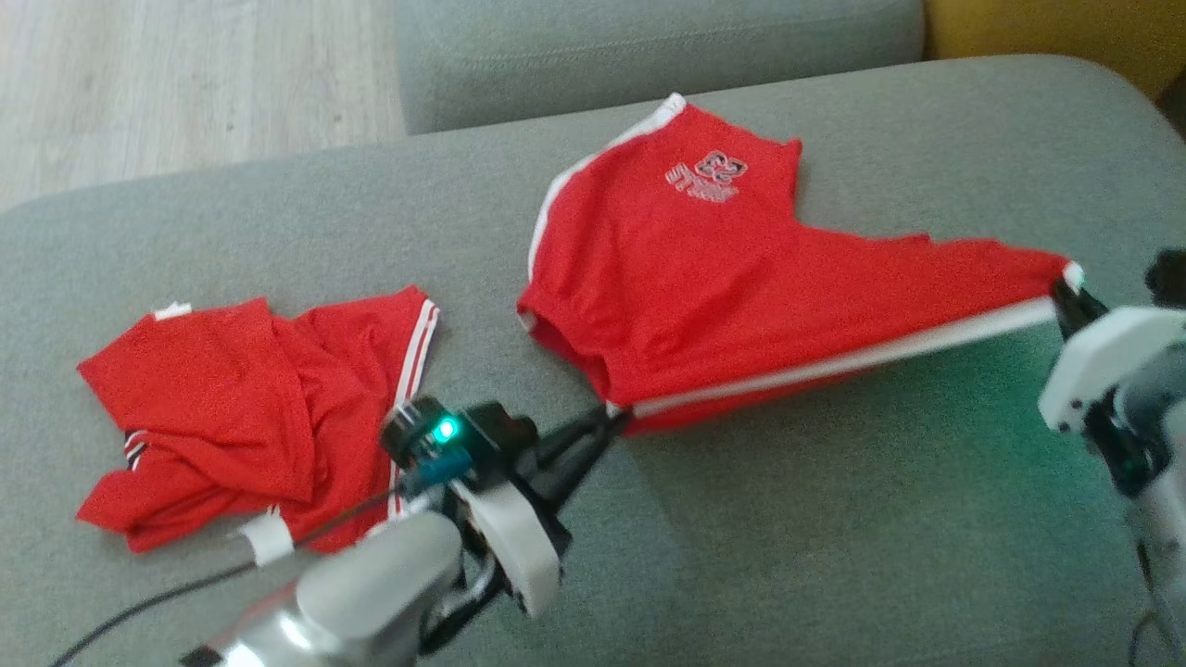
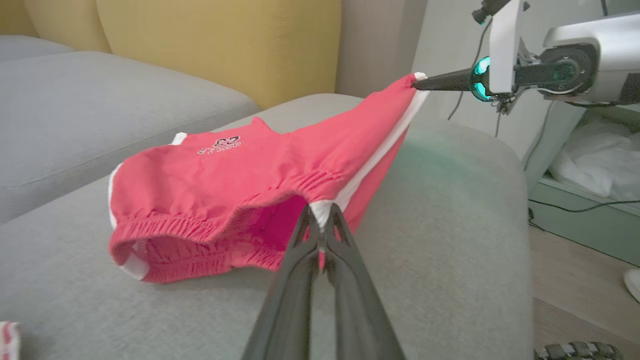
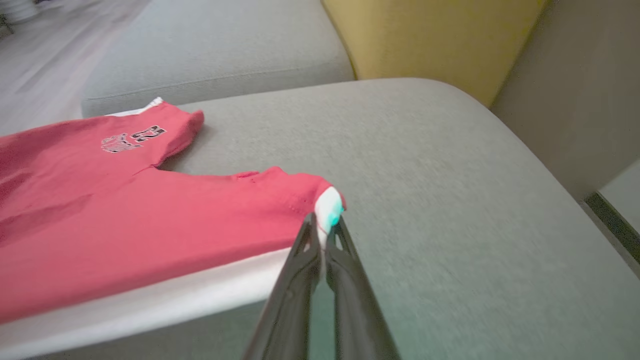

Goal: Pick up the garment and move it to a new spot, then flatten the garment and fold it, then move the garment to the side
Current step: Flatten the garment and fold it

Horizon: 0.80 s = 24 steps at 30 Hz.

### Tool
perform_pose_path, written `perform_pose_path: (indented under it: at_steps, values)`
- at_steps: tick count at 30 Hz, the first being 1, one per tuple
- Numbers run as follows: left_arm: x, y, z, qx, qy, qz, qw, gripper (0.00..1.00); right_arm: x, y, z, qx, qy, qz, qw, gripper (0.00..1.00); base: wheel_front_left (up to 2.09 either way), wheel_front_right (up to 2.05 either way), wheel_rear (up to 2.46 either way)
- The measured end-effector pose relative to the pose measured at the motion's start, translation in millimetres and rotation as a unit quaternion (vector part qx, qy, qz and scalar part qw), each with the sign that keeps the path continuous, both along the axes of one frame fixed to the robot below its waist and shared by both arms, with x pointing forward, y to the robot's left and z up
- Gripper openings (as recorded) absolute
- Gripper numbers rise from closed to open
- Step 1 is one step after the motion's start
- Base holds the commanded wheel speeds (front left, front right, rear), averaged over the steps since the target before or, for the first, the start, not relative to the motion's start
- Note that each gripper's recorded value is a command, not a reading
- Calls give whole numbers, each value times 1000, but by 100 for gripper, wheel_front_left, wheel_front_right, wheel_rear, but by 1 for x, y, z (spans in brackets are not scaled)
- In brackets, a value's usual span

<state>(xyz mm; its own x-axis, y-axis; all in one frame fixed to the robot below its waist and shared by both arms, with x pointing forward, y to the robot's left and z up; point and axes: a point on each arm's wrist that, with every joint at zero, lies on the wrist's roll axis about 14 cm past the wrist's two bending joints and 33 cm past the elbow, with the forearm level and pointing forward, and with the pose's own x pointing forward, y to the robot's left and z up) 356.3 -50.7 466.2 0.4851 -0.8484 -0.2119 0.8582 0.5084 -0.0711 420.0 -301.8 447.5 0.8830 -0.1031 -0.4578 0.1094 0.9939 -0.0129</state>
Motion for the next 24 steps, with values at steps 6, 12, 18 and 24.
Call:
perform_pose_path:
  at_steps: [6,12,18,24]
  values:
    - [-36,-23,1,-9,14,-35,999,0,-38,-31,-5,11,12,-52,999,0,0,0,0]
    - [-50,-36,5,-21,23,-51,998,0,-50,-43,7,11,-7,-82,997,0,0,0,0]
    - [-31,-31,7,-36,29,-22,999,0,-29,-30,27,2,-38,-76,996,0,0,0,0]
    - [2,-20,15,-52,24,15,998,0,8,-11,40,-12,-58,-56,997,0,0,0,0]
